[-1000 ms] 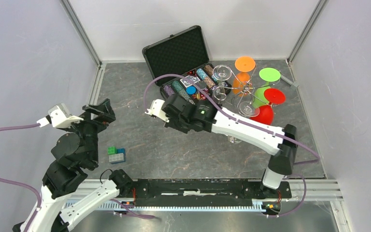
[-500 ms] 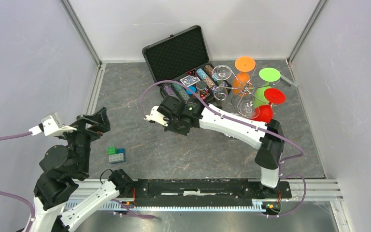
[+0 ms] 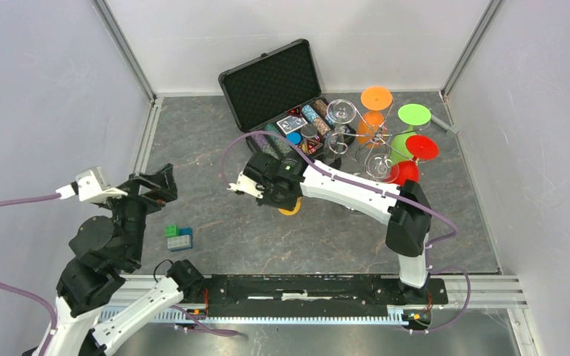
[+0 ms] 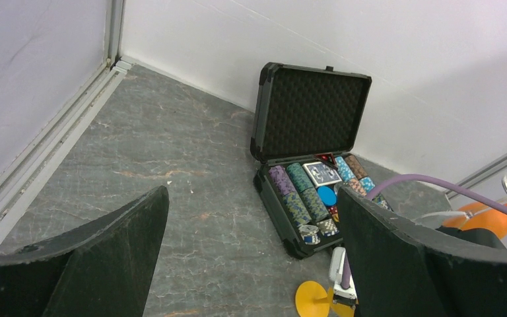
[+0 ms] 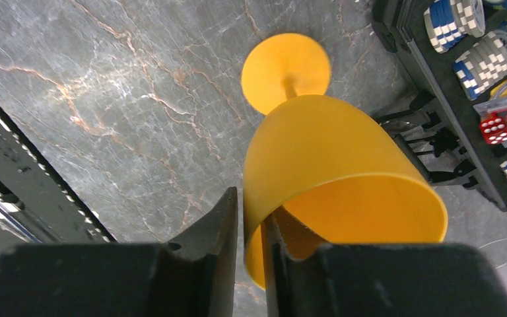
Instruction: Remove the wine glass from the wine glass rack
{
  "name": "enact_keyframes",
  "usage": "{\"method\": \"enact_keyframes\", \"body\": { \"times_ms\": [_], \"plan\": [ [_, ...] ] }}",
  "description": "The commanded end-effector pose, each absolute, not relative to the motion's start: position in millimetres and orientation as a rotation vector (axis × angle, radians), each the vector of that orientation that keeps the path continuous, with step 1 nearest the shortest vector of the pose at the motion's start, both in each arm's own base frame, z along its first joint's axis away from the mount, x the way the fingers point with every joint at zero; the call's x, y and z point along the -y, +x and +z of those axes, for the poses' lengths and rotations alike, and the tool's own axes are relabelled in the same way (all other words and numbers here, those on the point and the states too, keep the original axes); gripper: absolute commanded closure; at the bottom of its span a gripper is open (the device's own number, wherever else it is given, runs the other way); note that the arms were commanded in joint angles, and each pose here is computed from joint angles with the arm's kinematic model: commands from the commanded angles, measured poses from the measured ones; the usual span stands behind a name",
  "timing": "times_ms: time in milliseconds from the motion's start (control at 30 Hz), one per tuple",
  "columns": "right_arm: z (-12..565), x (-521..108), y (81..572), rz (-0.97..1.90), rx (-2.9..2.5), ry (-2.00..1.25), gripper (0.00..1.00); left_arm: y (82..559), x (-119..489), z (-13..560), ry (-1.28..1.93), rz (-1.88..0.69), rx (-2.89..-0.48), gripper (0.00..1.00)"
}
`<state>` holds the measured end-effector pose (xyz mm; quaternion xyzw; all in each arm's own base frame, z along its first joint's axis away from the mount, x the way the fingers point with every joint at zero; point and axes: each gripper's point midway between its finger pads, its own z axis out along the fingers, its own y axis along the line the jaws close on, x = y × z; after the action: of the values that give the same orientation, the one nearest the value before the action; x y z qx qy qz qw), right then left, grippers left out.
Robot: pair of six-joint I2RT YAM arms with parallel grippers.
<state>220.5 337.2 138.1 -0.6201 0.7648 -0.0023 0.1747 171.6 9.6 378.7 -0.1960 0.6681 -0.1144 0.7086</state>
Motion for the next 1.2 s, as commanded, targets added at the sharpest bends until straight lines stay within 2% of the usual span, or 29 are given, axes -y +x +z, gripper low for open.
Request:
{"method": "enact_keyframes", "body": {
  "times_ms": [0, 300, 400, 600, 900, 1033, 1167],
  "plan": [
    [151, -344, 229, 0.011, -2.136, -1.739, 0.72, 181, 4, 373, -0.352, -0.216, -1.533, 0.0],
    [194, -360, 243, 0.06, -2.055, -1.627, 0.57, 184, 14, 377, -0.321, -0.25, -1.537, 0.0],
    [217, -363, 245, 0.095, -2.015, -1.578, 0.48, 183, 17, 379, -0.312, -0.275, -1.534, 0.0],
    [283, -371, 234, 0.282, -1.873, -1.471, 0.36, 180, 20, 383, -0.308, -0.319, -1.517, 0.0],
    [391, -354, 217, 0.487, -1.631, -1.177, 0.33, 183, 63, 388, -0.181, -0.5, -1.536, 0.0],
    [425, -307, 237, 0.363, -1.645, -0.866, 0.33, 183, 120, 386, 0.006, -0.685, -1.603, 0.0],
    [445, -249, 250, 0.226, -1.649, -0.567, 0.33, 170, 195, 391, 0.187, -1.037, -1.63, 0.0]
  ]
}}
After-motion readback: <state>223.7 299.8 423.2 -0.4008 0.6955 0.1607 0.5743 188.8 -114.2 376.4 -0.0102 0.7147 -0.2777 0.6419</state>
